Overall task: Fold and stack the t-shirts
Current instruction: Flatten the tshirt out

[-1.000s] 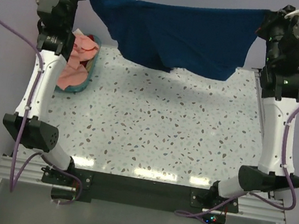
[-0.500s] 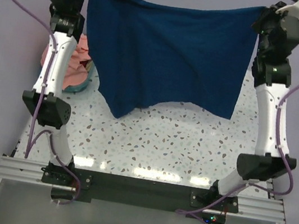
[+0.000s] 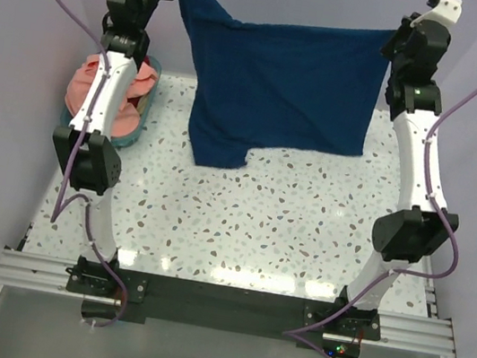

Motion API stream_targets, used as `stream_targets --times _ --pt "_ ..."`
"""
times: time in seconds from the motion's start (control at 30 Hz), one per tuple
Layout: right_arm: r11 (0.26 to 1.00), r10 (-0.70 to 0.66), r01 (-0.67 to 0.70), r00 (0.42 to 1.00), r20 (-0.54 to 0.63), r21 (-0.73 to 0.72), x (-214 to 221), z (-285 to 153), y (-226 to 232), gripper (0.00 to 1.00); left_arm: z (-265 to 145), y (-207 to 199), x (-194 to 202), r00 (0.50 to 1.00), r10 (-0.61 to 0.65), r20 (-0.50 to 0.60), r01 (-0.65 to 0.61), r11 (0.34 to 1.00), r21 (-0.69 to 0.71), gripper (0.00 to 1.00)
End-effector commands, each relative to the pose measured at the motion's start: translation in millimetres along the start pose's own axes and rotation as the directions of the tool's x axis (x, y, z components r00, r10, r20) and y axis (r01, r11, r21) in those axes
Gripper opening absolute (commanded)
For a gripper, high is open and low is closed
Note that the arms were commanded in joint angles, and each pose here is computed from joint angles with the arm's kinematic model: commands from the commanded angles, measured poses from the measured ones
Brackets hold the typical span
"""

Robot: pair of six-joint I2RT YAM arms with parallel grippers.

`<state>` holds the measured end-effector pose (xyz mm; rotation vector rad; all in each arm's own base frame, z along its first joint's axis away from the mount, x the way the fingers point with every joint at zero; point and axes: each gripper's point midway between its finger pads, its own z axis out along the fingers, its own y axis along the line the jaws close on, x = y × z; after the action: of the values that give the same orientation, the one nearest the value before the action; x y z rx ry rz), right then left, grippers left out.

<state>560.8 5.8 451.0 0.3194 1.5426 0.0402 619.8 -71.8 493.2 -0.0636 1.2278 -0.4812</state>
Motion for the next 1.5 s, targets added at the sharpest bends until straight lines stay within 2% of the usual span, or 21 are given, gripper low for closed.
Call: stream_targets --times 0.0,0.13,0.27,0.47,0.6,0.67,0.73,0.87,0.9,0.93,0.97,1.03,1.1,1.13,1.17,1.2,1.23,1.27,1.37,1.4,1.47 --pt "0.998 0.067 -0.063 0.960 0.273 -0.023 -112 -56 0 0.00 -28 -55 -111 0.969 0.023 0.247 -0.052 0.992 0.113 0.00" --pt "0.997 0.078 -0.065 0.929 0.362 -0.047 -139 -89 -2 0.00 -50 -72 -140 0.957 0.053 0.285 -0.095 0.986 0.136 0.00" --pt "0.997 0.082 -0.069 0.889 0.450 -0.047 -159 -124 -11 0.00 -77 -79 -163 0.939 0.147 0.311 -0.184 0.979 0.092 0.00" --pt "0.997 0.078 -0.061 0.843 0.532 -0.050 -196 -173 -18 0.00 -123 -104 -227 0.867 0.246 0.432 -0.293 0.955 0.044 0.00" --pt "0.995 0.095 -0.090 0.836 0.540 -0.036 -207 -189 -24 0.00 -138 -121 -256 0.818 0.282 0.502 -0.352 0.935 0.049 0.00" --pt "0.992 0.119 -0.122 0.847 0.518 -0.027 -204 -187 -26 0.00 -138 -130 -264 0.807 0.274 0.524 -0.366 0.927 0.078 0.00" --pt "0.991 0.117 -0.135 0.860 0.497 0.001 -193 -173 -30 0.00 -121 -128 -252 0.822 0.256 0.510 -0.357 0.928 0.110 0.00" --pt "0.990 0.075 -0.111 0.937 0.340 0.087 -126 -116 -39 0.00 -60 -97 -178 0.916 0.171 0.362 -0.248 0.953 0.176 0.00" --pt "0.987 0.071 -0.110 0.950 0.304 0.114 -109 -102 -47 0.00 -29 -72 -123 0.951 0.149 0.272 -0.201 0.963 0.176 0.00" --pt "0.985 0.065 -0.099 0.971 0.232 0.141 -74 -75 -53 0.00 -16 -60 -96 0.967 0.132 0.216 -0.172 0.969 0.178 0.00" --pt "0.981 0.087 -0.113 0.983 0.164 0.157 -43 -58 -62 0.00 6 -39 -46 0.985 0.100 0.142 -0.124 0.976 0.178 0.00" --pt "0.978 0.089 -0.094 0.995 0.032 0.185 23 -23 -67 0.00 21 -16 8 0.996 0.070 0.061 -0.079 0.983 0.165 0.02" --pt "0.966 0.099 -0.081 0.993 -0.064 0.244 73 -4 -89 0.00 30 11 84 0.998 0.028 -0.064 -0.018 0.988 0.152 0.19" --pt "0.965 0.105 -0.078 0.990 -0.099 0.249 90 3 -93 0.00 30 18 107 0.994 0.020 -0.112 -0.003 0.989 0.148 0.40" --pt "0.966 0.106 -0.059 0.978 -0.178 0.250 127 14 -96 0.05 27 24 133 0.987 0.005 -0.162 0.018 0.990 0.143 0.52" --pt "0.966 0.106 -0.049 0.971 -0.213 0.254 141 18 -98 0.21 23 29 154 0.979 -0.003 -0.203 0.031 0.990 0.137 0.62" --pt "0.967 0.104 -0.040 0.965 -0.243 0.253 153 22 -99 0.50 16 37 178 0.966 -0.014 -0.260 0.045 0.993 0.113 0.74" --pt "0.969 0.100 -0.024 0.948 -0.303 0.246 177 27 -99 0.63 12 38 185 0.958 -0.012 -0.285 0.044 0.993 0.107 0.79" --pt "0.975 0.086 -0.003 0.926 -0.367 0.223 200 29 -98 0.93 -6 45 212 0.920 -0.031 -0.390 0.054 0.997 0.048 0.85" --pt "0.980 0.085 -0.009 0.920 -0.382 0.197 205 28 -93 0.95 -10 39 207 0.915 -0.032 -0.401 0.055 0.997 0.048 0.85" --pt "0.983 0.082 -0.004 0.903 -0.422 0.184 218 22 -92 0.95 -31 37 233 0.870 -0.059 -0.489 0.075 0.997 0.013 0.86"
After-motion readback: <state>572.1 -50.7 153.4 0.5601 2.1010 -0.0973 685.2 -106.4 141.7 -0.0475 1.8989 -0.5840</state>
